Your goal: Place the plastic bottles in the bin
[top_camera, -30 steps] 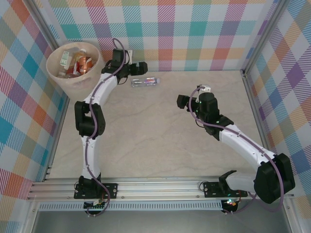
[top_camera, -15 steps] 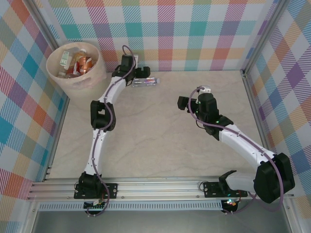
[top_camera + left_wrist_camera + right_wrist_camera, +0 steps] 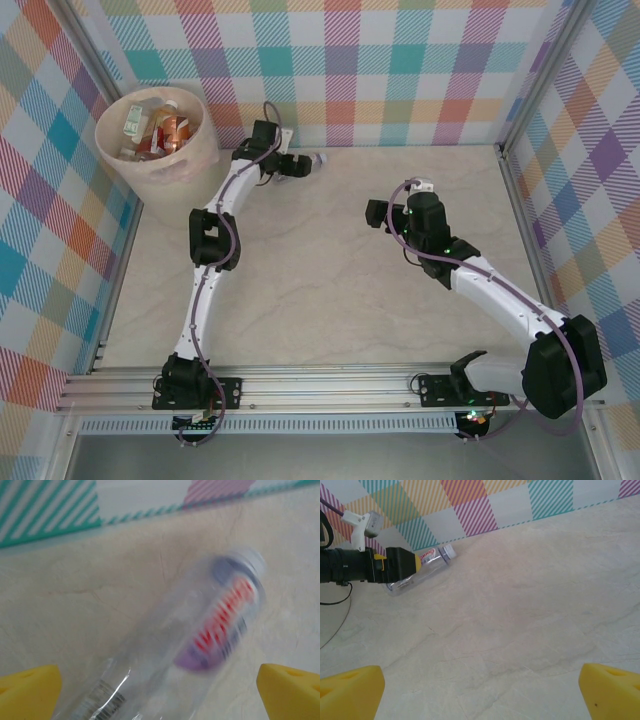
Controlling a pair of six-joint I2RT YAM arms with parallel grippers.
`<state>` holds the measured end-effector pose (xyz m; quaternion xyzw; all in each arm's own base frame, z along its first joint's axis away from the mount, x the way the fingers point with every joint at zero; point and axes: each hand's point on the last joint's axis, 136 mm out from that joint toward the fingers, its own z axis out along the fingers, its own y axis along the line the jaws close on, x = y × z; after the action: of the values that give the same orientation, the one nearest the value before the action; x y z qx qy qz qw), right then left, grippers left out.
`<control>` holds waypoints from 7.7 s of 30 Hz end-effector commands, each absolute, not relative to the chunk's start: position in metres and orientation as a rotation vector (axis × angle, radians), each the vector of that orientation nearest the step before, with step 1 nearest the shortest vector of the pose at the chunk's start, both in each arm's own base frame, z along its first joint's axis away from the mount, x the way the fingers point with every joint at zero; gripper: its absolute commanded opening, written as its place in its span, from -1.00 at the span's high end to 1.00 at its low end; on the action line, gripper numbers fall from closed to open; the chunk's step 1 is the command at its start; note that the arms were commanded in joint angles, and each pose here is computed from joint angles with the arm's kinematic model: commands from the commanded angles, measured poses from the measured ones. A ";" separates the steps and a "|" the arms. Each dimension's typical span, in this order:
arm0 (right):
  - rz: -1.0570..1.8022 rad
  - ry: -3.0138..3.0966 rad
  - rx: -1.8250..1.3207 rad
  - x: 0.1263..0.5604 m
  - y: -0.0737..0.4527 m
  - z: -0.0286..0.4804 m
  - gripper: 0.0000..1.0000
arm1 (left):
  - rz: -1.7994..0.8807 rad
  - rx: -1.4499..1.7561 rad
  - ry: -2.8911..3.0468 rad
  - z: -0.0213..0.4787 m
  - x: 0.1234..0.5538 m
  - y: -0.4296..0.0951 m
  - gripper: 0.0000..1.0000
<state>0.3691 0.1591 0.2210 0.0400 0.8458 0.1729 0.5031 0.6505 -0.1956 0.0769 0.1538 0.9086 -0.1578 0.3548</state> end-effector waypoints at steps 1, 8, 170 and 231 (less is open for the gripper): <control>0.413 2.037 0.120 0.369 0.155 0.221 -0.99 | -0.381 0.561 2.380 0.092 0.622 -0.207 -1.00; 0.424 2.041 0.112 0.372 0.158 0.220 -0.99 | -0.012 0.577 2.413 0.064 0.622 -0.187 -0.96; 0.696 1.973 -0.183 0.383 0.225 0.241 -0.99 | -0.223 -0.684 2.013 0.359 0.535 0.106 -1.00; 0.088 1.938 -0.012 0.396 0.018 0.105 -0.99 | 0.061 -0.617 1.869 0.140 0.349 0.075 -1.00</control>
<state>0.3844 0.0001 0.0815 0.0485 0.8645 0.0029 0.5003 0.3320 0.0839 0.1237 -0.3087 0.8010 0.0311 0.5119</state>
